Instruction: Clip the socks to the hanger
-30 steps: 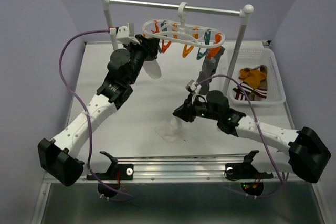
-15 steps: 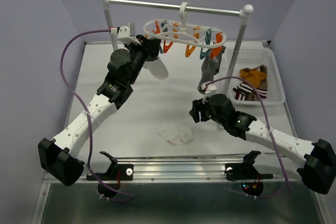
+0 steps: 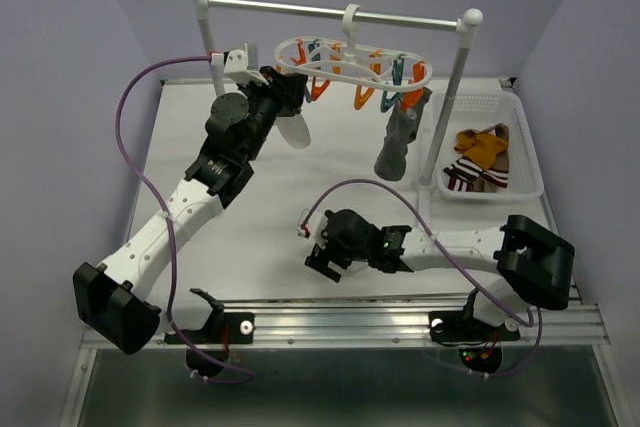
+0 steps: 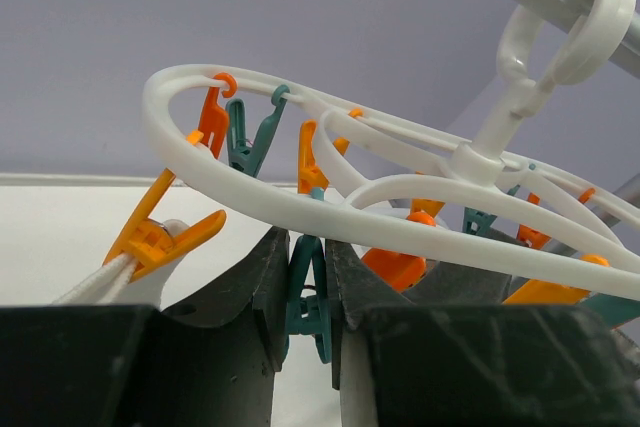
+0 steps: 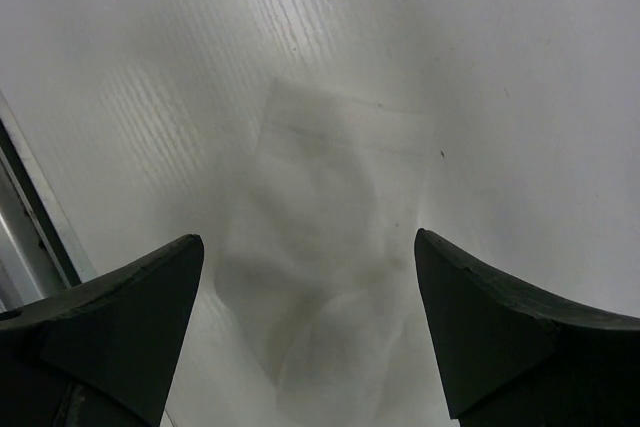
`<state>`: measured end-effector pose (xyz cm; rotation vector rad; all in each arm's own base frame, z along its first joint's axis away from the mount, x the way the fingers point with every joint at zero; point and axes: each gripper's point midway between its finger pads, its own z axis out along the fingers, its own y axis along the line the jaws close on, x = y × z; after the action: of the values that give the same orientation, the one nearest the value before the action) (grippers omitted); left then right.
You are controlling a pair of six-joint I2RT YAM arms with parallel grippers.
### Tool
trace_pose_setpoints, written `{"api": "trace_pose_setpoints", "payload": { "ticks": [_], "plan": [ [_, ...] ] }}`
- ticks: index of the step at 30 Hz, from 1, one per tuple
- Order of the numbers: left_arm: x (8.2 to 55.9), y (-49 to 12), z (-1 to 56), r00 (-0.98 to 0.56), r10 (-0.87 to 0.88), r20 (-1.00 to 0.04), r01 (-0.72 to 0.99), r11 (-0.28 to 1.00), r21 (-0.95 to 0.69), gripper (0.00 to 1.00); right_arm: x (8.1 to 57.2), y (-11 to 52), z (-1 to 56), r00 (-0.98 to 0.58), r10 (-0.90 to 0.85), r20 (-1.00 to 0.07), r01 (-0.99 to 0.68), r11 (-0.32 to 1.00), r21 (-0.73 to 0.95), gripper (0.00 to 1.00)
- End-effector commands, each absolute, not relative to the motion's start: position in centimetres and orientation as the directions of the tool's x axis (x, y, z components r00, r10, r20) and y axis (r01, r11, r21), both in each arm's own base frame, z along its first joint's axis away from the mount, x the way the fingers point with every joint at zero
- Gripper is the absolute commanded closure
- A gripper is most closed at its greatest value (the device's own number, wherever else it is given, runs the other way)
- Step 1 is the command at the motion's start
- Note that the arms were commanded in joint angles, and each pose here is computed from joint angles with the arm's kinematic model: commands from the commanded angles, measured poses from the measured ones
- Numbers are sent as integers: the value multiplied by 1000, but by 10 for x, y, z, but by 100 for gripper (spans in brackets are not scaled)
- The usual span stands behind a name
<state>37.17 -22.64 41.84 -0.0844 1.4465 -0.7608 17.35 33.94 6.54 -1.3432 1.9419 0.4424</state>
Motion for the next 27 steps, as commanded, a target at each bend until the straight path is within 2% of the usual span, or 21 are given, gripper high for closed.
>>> {"api": "trace_pose_setpoints", "payload": {
  "ticks": [1, 5, 13, 16, 22, 25, 26, 27],
  "plan": [
    [368, -224, 434, -27, -552, -833, 430, 746, -508, 100, 190, 376, 80, -88, -586, -806, -912, 374, -172, 9],
    [367, -223, 433, -31, -556, -831, 426, 745, -514, 100, 200, 383, 71, -89, -595, -799, -898, 394, -193, 11],
    [369, -222, 430, -33, -552, -833, 416, 750, -513, 100, 186, 370, 47, -129, -632, -764, -916, 371, -153, 11],
    [370, -223, 426, -37, -546, -837, 413, 754, -510, 100, 184, 360, 36, -139, -658, -741, -912, 376, -163, 18],
    [373, -222, 425, -31, -548, -836, 402, 759, -513, 100, 183, 350, 11, -145, -719, -680, -916, 357, -182, 19],
    [373, -221, 426, -26, -545, -838, 404, 761, -508, 100, 183, 353, 9, -137, -725, -675, -922, 343, -180, 26],
    [372, -221, 428, -24, -545, -838, 405, 761, -507, 100, 183, 353, 8, -137, -728, -671, -922, 342, -182, 39],
    [372, -220, 428, -22, -546, -837, 404, 761, -507, 100, 184, 353, 7, -134, -731, -669, -920, 342, -190, 47]
  ]
}}
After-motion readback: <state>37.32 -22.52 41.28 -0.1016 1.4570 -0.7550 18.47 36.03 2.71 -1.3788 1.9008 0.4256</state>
